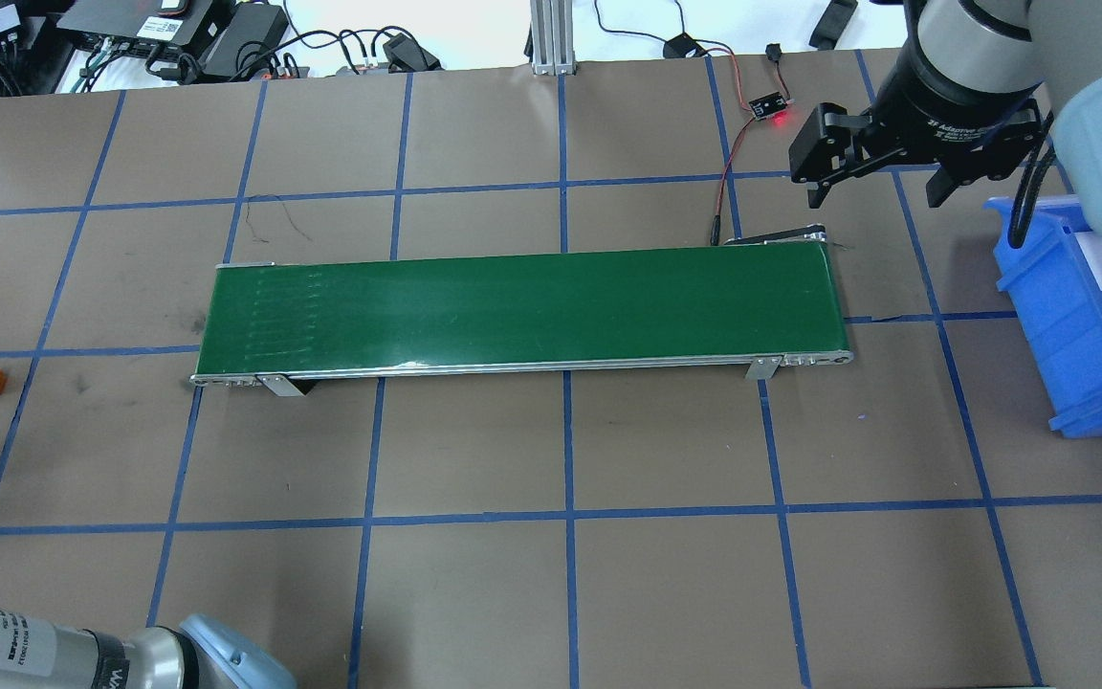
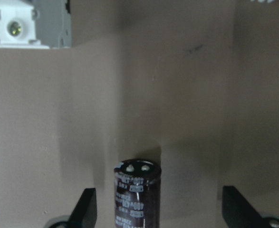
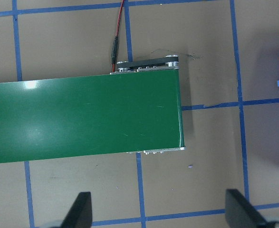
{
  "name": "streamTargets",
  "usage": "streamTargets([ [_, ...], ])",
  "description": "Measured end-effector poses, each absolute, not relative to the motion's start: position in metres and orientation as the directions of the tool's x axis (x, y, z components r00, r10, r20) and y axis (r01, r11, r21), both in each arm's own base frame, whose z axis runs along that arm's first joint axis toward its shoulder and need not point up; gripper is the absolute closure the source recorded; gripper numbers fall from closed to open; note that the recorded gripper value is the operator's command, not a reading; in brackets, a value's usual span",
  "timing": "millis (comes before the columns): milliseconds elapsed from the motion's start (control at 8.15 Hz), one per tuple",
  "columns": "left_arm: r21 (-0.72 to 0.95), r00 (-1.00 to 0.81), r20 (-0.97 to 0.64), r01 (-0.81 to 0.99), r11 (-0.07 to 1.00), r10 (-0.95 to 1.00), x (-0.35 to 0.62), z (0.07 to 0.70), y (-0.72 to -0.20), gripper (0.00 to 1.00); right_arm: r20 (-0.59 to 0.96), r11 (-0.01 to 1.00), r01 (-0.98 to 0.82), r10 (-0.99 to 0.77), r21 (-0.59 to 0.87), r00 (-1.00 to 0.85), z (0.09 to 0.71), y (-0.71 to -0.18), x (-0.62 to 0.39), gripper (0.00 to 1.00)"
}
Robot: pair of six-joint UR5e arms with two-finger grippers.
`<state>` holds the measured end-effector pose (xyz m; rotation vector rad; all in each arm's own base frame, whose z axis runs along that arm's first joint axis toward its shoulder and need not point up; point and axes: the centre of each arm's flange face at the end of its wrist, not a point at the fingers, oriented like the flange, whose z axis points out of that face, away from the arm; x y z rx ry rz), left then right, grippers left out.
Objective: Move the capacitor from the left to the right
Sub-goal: 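Lift the brown capacitor upward with the left gripper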
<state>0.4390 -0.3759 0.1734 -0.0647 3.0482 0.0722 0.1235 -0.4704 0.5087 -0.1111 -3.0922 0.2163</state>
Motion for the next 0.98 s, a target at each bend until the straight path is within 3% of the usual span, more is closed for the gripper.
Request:
streamTargets([
  [368, 0.069, -0.990, -0.133, -0.047, 0.997, -0.037, 0.4389, 0.1711, -0.3707, 0.08, 0.033, 0.988, 0.069, 0.074, -0.140, -0.997, 0.5087, -0.4701, 0.1236, 0.00],
  [491, 0.084, -0.988, -0.148, -0.049, 0.995, -0.036, 0.4401, 0.1718, -0.3690, 0.20, 0.033, 0.988, 0.069, 0.074, -0.140, -0.997, 0.5088, -0.4699, 0.1236, 0.00],
  [614, 0.091, -0.987, -0.155, -0.050, 0.995, -0.035, 0.4407, 0.1721, -0.3682, 0.39, 0.034, 0.988, 0.069, 0.074, -0.140, -0.997, 0.5088, -0.4699, 0.1236, 0.00],
  [859, 0.094, -0.986, -0.163, -0.051, 0.994, -0.035, 0.4414, 0.1725, -0.3678, 0.89, 0.034, 0.988, 0.070, 0.075, -0.139, -0.997, 0.5084, -0.4702, 0.1235, 0.00],
  [982, 0.095, -0.986, -0.164, -0.050, 0.994, -0.034, 0.4415, 0.1725, -0.3677, 0.97, 0.034, 0.988, 0.070, 0.076, -0.139, -0.997, 0.5082, -0.4703, 0.1235, 0.00],
])
